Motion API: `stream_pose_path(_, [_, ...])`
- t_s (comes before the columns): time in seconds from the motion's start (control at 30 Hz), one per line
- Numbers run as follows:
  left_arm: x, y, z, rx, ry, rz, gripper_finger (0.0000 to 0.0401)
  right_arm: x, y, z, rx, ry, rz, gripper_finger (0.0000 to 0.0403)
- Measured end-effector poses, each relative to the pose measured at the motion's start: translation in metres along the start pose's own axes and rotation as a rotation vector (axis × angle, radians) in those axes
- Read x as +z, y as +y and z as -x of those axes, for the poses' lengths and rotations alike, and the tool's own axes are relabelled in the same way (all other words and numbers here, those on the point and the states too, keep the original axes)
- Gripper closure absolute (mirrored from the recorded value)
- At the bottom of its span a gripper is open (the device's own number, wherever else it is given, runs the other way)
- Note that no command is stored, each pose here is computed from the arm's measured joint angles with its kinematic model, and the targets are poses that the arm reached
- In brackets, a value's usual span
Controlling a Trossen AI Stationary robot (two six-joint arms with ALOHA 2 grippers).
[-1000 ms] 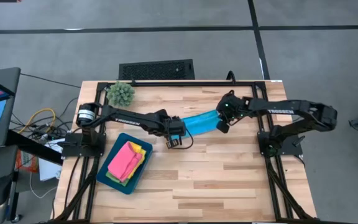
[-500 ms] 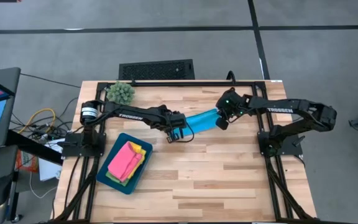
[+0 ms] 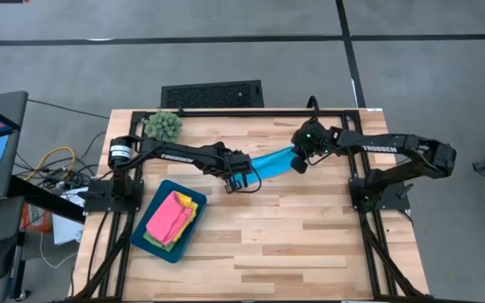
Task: Fold microfiber towels
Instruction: Fold the blue microfiber towel
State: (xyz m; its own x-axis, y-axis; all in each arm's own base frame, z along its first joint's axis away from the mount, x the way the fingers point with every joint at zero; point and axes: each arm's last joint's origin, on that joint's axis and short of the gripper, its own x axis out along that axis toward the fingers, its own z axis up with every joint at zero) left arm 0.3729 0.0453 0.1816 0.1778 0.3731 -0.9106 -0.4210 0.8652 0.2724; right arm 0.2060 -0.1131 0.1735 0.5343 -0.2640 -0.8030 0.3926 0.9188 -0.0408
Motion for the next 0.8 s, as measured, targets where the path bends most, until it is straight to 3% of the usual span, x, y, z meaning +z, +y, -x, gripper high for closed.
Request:
stream_pose_path(0.27, [0.0,0.001,0.0,0.009,-0.002,0.005,0.0394,-0.001,-0.009,0.0,-0.023,0.001,-0.03,0.0331])
stream_pose_path(0.57, [0.002,0.01,-0.004,0.014,0.007,0.084,0.0301,-0.001,-0.017,0.001,-0.044,-0.014,-0.064,0.0264])
stream_pose_path(0.67, [0.003,0.013,-0.005,0.021,0.008,0.103,0.0274,0.003,-0.015,0.001,0.041,-0.057,-0.061,0.0251])
stream_pose_path(0.8, [0.007,0.016,0.001,-0.012,-0.029,0.227,0.0259,0.005,-0.01,0.001,0.193,-0.109,-0.069,0.0249])
